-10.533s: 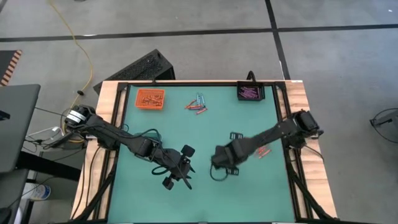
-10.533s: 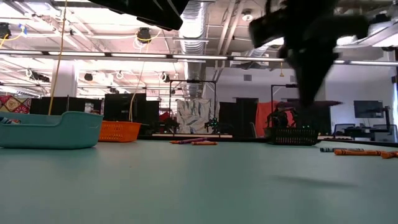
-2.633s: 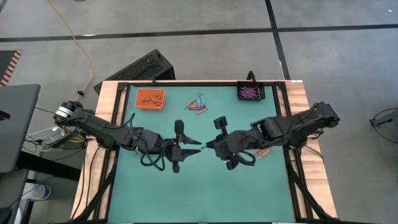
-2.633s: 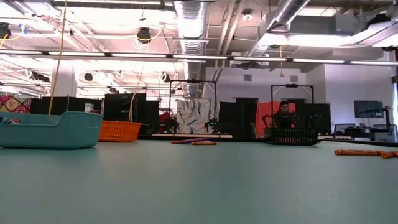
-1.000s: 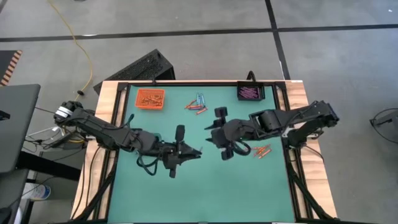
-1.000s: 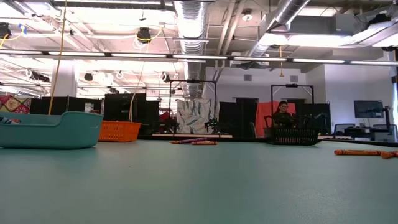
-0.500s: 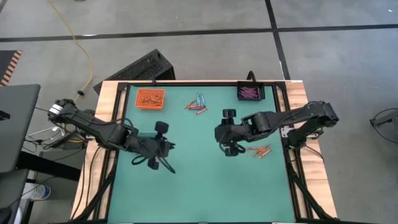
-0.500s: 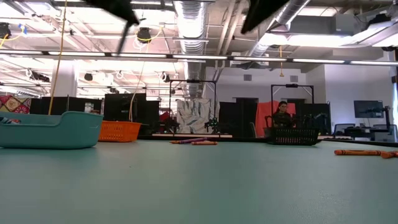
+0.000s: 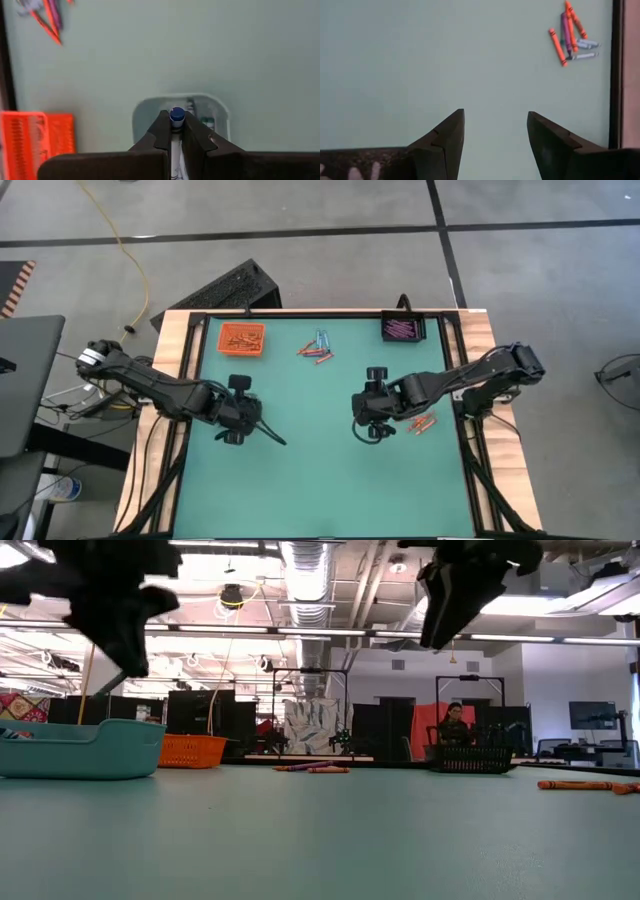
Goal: Sort crayons
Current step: Put the blue crayon into the blue bin, then put the orange crayon into the orange basket
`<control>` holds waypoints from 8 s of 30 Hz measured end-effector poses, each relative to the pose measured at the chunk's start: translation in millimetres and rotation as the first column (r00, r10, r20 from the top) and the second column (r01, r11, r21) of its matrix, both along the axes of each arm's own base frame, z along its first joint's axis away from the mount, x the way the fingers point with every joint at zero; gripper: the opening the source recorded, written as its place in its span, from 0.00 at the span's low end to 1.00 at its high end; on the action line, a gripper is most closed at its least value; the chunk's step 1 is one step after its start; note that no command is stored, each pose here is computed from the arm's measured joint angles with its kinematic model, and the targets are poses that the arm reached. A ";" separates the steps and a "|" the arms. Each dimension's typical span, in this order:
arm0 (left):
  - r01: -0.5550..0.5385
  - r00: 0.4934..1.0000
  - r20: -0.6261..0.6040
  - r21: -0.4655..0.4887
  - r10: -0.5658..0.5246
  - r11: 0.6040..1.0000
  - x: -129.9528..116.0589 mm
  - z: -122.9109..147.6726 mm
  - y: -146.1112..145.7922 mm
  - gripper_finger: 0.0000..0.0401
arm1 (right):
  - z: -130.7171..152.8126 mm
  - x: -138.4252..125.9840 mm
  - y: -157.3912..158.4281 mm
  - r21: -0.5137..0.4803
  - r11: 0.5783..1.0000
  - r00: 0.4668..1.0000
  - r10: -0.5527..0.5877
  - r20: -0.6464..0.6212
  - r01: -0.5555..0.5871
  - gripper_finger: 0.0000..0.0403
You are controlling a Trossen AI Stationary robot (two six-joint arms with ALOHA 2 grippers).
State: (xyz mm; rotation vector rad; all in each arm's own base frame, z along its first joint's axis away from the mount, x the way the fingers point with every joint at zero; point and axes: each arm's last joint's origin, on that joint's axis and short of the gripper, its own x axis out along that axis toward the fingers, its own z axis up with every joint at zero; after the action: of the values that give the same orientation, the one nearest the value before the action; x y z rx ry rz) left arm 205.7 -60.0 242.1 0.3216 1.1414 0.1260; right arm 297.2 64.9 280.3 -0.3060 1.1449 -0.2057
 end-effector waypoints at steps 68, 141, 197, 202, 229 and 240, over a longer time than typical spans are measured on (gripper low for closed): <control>0.334 0.846 0.480 -0.141 -0.230 0.932 18.5 -4.3 -32.5 0.28 | -124.3 -65.8 -37.4 0.294 0.938 0.918 -0.055 -0.393 0.181 0.42; 0.310 0.834 0.522 -0.173 -0.180 0.935 20.8 -0.9 -33.1 0.28 | -109.0 -54.6 -37.6 0.220 0.970 0.937 -0.018 -0.349 0.101 0.00; 0.199 0.900 0.406 -0.067 -0.155 0.978 13.0 -11.2 -25.6 0.28 | -15.9 122.7 -181.8 -0.027 0.890 0.566 0.313 0.763 -0.456 0.00; 0.180 0.903 0.409 -0.087 -0.130 0.980 12.8 -11.3 -25.5 0.28 | -16.4 142.2 -207.2 -0.001 0.872 0.558 0.314 0.768 -0.489 0.00; -0.212 0.947 0.281 0.185 0.155 0.960 -8.8 -21.9 23.0 0.28 | -7.4 169.9 -264.9 0.063 0.816 0.510 0.297 0.807 -0.575 0.00; -0.368 0.840 0.436 0.023 0.321 0.930 -48.1 -37.1 73.6 0.28 | 2.4 171.5 -269.2 -0.062 0.825 0.419 0.348 0.839 -0.561 0.00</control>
State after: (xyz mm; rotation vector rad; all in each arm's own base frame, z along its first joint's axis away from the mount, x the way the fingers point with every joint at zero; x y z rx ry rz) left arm 157.6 13.6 205.0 0.1649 0.7447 0.5546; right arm 468.7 -204.3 282.7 -0.2561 0.0759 0.2793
